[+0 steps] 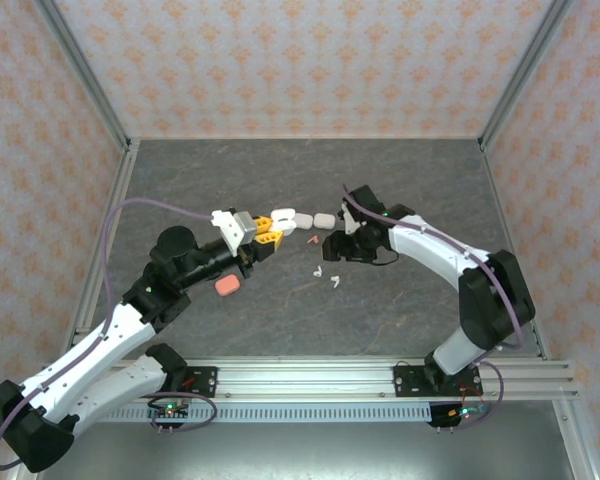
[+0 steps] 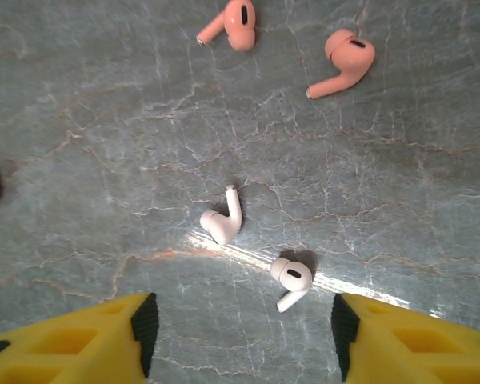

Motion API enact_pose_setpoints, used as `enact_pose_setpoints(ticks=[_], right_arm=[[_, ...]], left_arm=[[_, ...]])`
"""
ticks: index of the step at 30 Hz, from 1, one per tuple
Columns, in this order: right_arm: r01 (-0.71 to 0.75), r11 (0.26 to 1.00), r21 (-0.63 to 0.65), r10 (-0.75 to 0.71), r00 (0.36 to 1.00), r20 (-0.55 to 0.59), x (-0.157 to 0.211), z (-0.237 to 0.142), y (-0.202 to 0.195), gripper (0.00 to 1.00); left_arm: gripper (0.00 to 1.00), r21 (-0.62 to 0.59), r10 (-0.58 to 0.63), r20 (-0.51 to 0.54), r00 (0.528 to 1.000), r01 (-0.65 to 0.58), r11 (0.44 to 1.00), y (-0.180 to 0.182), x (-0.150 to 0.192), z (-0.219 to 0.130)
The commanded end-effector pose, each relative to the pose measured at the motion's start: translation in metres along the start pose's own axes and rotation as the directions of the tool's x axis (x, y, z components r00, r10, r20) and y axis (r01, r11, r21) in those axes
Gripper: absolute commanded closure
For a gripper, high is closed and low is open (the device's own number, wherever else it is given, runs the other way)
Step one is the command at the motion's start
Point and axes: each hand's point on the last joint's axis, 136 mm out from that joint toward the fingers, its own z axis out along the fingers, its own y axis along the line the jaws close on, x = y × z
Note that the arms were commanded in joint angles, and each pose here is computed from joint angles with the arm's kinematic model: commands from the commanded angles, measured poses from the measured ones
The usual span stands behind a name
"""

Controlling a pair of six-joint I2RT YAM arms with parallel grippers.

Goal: Insert wireless bluetooth earbuds into charging case

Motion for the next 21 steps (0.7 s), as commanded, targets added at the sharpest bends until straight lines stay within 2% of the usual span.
enact_pose_setpoints(ticks=[1,12,21], right_arm=[[-0.001,0.995,0.102,0.005,0.999,-0.037,0.006,0.014,-0.015,0.42],[0.026,0.987,0.161,-0.002,0.990,-0.143,0.027,0.039,-0.024,0.52],[0.035,0.984,0.172,-0.005,0.985,-0.173,0.030,0.052,-0.024,0.57]], left_arm=[[1.00,0.014,0.044,0.045,0.998,-0.045,0.999,-0.005,-0.010,-0.004],[1.00,0.018,0.033,0.040,0.999,-0.034,0.999,-0.006,-0.010,-0.005],[1.00,0.016,0.024,0.030,0.999,-0.024,1.000,-0.005,-0.008,-0.005]])
